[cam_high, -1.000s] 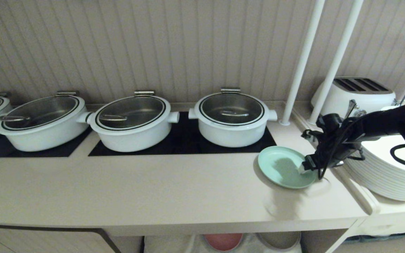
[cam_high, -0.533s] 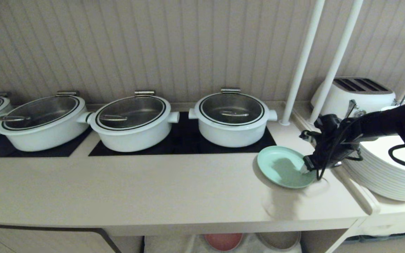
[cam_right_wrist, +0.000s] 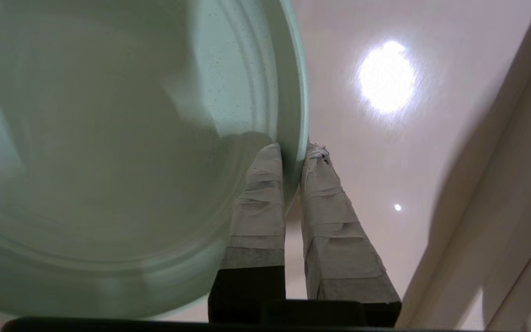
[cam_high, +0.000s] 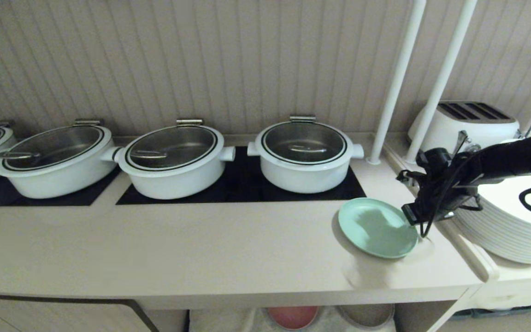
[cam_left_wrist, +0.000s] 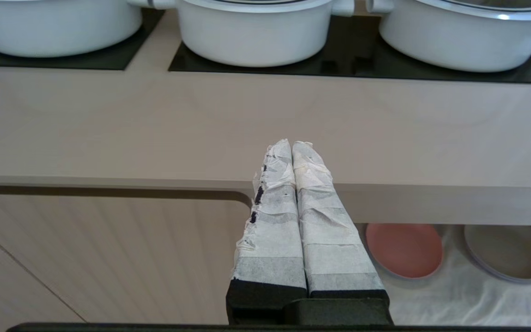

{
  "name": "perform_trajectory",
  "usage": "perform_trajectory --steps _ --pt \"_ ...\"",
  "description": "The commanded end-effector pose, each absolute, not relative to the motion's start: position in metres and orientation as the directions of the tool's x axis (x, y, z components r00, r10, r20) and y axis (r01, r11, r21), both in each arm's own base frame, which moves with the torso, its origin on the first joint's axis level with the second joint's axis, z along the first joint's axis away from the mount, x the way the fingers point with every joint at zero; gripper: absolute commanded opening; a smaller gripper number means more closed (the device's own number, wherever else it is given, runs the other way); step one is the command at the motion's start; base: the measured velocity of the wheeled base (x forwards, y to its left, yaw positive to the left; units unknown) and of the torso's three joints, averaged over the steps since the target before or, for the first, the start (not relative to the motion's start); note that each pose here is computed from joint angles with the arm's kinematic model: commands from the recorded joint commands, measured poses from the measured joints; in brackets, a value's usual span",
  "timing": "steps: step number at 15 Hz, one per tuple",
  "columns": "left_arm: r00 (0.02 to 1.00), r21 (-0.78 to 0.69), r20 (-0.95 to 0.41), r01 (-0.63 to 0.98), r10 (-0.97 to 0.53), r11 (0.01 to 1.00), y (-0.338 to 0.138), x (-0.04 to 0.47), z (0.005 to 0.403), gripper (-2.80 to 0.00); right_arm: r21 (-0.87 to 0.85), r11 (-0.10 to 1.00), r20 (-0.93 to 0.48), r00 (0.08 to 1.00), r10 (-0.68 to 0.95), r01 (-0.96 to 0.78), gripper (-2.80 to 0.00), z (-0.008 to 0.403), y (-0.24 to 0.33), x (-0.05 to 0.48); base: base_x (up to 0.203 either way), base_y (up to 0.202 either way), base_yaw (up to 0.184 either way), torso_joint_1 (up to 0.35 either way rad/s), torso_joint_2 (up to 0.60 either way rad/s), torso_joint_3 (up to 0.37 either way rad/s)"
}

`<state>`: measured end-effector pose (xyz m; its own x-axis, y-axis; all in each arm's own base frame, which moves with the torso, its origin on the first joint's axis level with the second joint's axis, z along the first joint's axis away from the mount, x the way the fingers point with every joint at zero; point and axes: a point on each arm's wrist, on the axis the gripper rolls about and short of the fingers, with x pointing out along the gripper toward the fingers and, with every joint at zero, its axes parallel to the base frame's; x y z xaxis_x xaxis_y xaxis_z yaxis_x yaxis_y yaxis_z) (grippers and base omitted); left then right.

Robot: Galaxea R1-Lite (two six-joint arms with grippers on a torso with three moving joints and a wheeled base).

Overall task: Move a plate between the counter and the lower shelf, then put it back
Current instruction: Pick up the plate

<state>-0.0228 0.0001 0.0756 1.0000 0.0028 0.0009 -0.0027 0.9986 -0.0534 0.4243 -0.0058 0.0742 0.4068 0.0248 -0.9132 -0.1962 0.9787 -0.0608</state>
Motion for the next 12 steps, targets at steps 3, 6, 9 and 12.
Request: perform_trajectory --steps 3,6,9,12 --pt "1.000 -0.054 0.002 -0.003 0.003 0.999 0.000 -0.023 0.076 -2.80 -0.064 0.978 -0.910 0.415 0.025 -0.198 -2.80 0.090 -0.006 0.409 0.000 0.000 0.000 0.000 0.00 0.000" --pt "1.000 -0.054 0.002 -0.003 0.003 0.999 0.000 -0.023 0.076 -2.80 -0.060 0.978 -0.917 0.398 0.024 -0.198 -2.80 0.093 -0.005 0.396 0.000 0.000 0.000 0.000 0.00 0.000" --pt "1.000 -0.055 0.002 -0.003 0.003 0.998 0.000 -0.023 0.076 -2.80 -0.066 0.979 -0.908 0.419 0.022 -0.195 -2.80 0.095 -0.006 0.389 0.000 0.000 0.000 0.000 0.00 0.000" --pt "1.000 -0.055 0.002 -0.003 0.003 0.998 0.000 -0.023 0.076 -2.80 -0.068 0.980 -0.899 0.438 0.021 -0.188 -2.80 0.096 -0.006 0.385 0.000 0.000 0.000 0.000 0.00 0.000"
